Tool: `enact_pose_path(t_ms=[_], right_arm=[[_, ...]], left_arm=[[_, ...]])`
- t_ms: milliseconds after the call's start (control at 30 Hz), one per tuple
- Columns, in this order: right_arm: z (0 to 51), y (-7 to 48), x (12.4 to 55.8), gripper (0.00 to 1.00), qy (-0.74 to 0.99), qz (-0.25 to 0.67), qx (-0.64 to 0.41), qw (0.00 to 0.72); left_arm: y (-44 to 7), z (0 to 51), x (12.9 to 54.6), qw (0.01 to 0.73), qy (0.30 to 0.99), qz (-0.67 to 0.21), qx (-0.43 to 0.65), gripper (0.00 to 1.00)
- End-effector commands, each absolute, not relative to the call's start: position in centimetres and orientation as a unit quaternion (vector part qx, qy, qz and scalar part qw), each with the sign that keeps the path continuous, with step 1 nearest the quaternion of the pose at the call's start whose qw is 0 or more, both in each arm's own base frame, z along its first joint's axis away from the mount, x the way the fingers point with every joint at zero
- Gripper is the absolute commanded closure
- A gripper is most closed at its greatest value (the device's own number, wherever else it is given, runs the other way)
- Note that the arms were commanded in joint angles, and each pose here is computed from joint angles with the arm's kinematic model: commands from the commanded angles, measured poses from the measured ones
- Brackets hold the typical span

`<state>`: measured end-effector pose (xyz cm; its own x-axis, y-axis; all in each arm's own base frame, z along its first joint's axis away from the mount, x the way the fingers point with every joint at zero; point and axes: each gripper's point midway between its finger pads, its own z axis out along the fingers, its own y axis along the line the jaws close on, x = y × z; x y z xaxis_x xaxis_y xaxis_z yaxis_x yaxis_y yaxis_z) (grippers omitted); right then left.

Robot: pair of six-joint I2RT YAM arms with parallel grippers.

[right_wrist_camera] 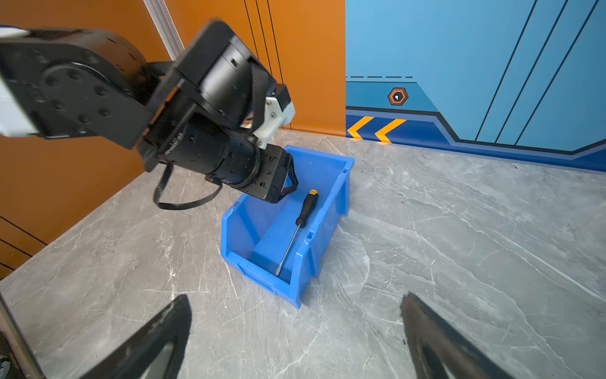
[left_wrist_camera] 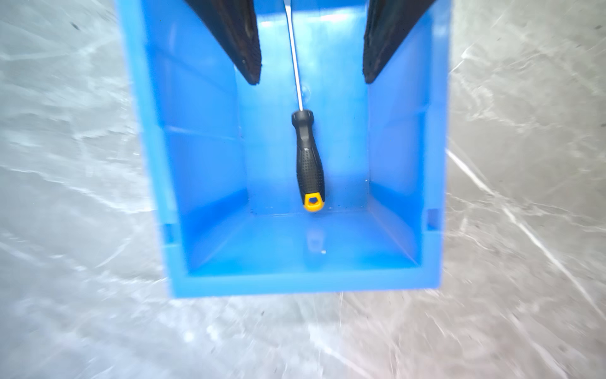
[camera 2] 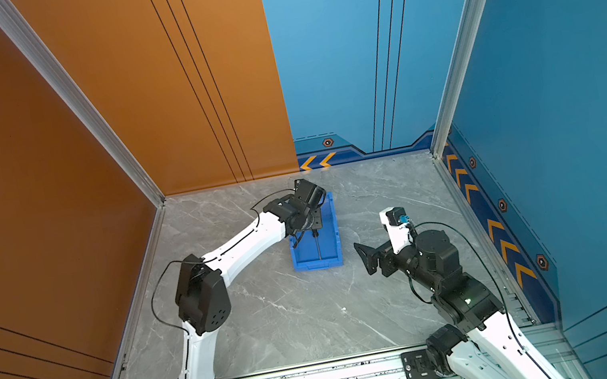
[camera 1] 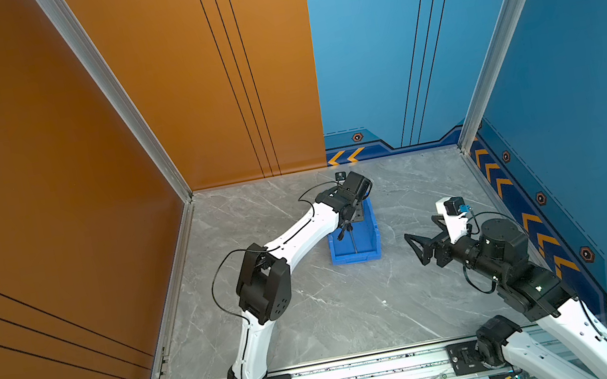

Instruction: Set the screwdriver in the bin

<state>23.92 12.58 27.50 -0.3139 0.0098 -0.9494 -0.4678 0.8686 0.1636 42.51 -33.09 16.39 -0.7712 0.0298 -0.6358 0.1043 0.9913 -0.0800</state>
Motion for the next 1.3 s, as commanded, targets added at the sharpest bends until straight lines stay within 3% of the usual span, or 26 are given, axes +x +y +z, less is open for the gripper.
enact_pose_path(t_ms=[0, 100, 333, 600, 733, 867, 1033, 1267], right_arm=[[27.2, 12.1, 23.6, 0.00, 0.786, 0.204, -0.139, 0.568], [27.3, 12.0, 23.5, 0.00, 0.786, 0.192, -0.147, 0.569], [27.3, 11.6, 24.2, 0.00, 0.792, 0.177, -0.133, 0.569], [26.4, 9.6, 25.7, 0.00, 0.808, 0.139, -0.065, 0.569], [26.0, 9.0, 26.7, 0.00, 0.814, 0.131, -0.036, 0.566], [24.9, 7.1, 27.8, 0.00, 0.825, 0.090, 0.020, 0.557], [23.5, 4.7, 28.2, 0.00, 0.826, 0.045, 0.073, 0.557], [21.8, 2.2, 28.7, 0.00, 0.808, 0.000, 0.094, 0.582]], left_arm=[[-32.6, 18.9, 40.9, 0.359, 0.931, -0.048, 0.045, 0.47], [-32.1, 20.3, 39.9, 0.367, 0.928, -0.053, 0.044, 0.45], [-29.9, 22.0, 37.7, 0.375, 0.924, -0.051, 0.058, 0.25], [-24.1, 21.9, 36.0, 0.375, 0.924, -0.031, 0.065, 0.04], [-20.6, 20.6, 35.2, 0.381, 0.922, -0.048, 0.049, 0.00], [-17.2, 18.3, 34.6, 0.388, 0.918, -0.068, 0.035, 0.02], [-12.9, 16.3, 33.3, 0.397, 0.917, -0.042, 0.014, 0.02], [-5.6, 16.4, 31.9, 0.467, 0.880, 0.029, -0.076, 0.02]])
